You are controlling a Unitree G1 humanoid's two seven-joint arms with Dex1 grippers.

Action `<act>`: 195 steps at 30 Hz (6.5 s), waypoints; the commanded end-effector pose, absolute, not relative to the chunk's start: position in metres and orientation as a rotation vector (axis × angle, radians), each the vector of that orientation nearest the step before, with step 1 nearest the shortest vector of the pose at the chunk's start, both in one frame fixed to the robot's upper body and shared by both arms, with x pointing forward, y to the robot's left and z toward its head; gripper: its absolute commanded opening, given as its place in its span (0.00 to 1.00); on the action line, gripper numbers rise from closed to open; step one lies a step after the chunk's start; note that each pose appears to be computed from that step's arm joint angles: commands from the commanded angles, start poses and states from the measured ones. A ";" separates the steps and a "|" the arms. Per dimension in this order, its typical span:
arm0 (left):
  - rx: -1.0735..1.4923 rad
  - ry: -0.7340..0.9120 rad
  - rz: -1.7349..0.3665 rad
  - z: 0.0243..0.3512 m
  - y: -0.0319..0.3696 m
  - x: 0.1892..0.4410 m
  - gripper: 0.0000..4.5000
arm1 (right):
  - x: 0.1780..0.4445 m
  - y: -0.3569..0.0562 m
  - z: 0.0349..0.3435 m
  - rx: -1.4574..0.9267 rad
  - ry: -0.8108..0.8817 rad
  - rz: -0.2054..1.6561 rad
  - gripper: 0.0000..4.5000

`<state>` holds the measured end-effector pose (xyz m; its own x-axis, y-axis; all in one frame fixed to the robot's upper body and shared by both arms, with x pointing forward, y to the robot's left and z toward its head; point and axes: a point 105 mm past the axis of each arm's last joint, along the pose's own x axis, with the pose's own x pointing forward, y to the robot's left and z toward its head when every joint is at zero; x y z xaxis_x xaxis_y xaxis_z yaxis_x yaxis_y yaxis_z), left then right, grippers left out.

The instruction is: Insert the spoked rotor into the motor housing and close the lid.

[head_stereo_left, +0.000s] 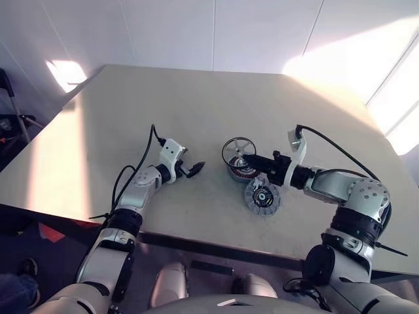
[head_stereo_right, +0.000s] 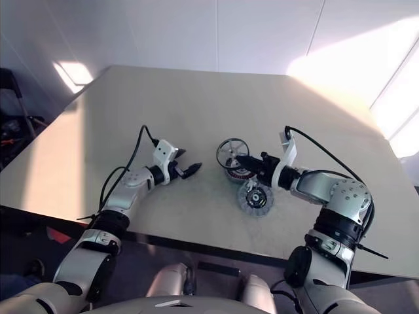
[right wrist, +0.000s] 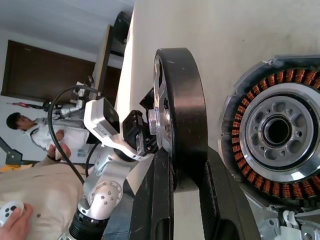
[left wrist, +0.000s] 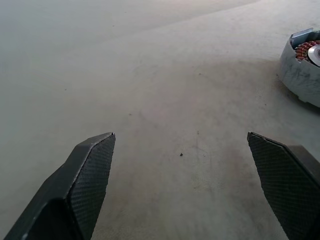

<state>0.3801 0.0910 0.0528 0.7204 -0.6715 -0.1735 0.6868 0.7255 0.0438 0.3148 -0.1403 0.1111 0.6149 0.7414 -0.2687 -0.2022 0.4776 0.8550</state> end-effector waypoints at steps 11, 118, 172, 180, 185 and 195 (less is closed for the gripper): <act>0.130 0.095 -0.749 0.067 0.091 0.385 1.00 | 0.311 -0.149 0.110 0.854 0.702 0.599 0.09; 0.133 0.106 -0.732 0.064 0.094 0.387 1.00 | 0.358 -0.126 0.114 -1.006 0.065 0.952 0.00; 0.130 0.109 -0.715 0.063 0.098 0.389 1.00 | 0.355 -0.128 0.111 -0.878 0.060 0.878 0.00; 0.126 0.105 -0.724 0.064 0.092 0.390 1.00 | 0.367 -0.158 0.156 -1.207 0.023 0.950 0.00; 0.126 0.103 -0.726 0.064 0.091 0.390 1.00 | 0.379 -0.189 0.149 -1.490 0.100 1.004 0.14; 0.117 0.104 -0.689 0.059 0.100 0.387 1.00 | 0.376 -0.153 0.166 -1.622 -0.059 1.157 0.44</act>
<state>0.3837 0.0947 0.0456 0.7488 -0.6369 -0.1834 0.6535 0.7556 0.0445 0.3717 -0.1695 0.1334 0.4868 0.4988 -0.7171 -0.5853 -0.4231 -0.6916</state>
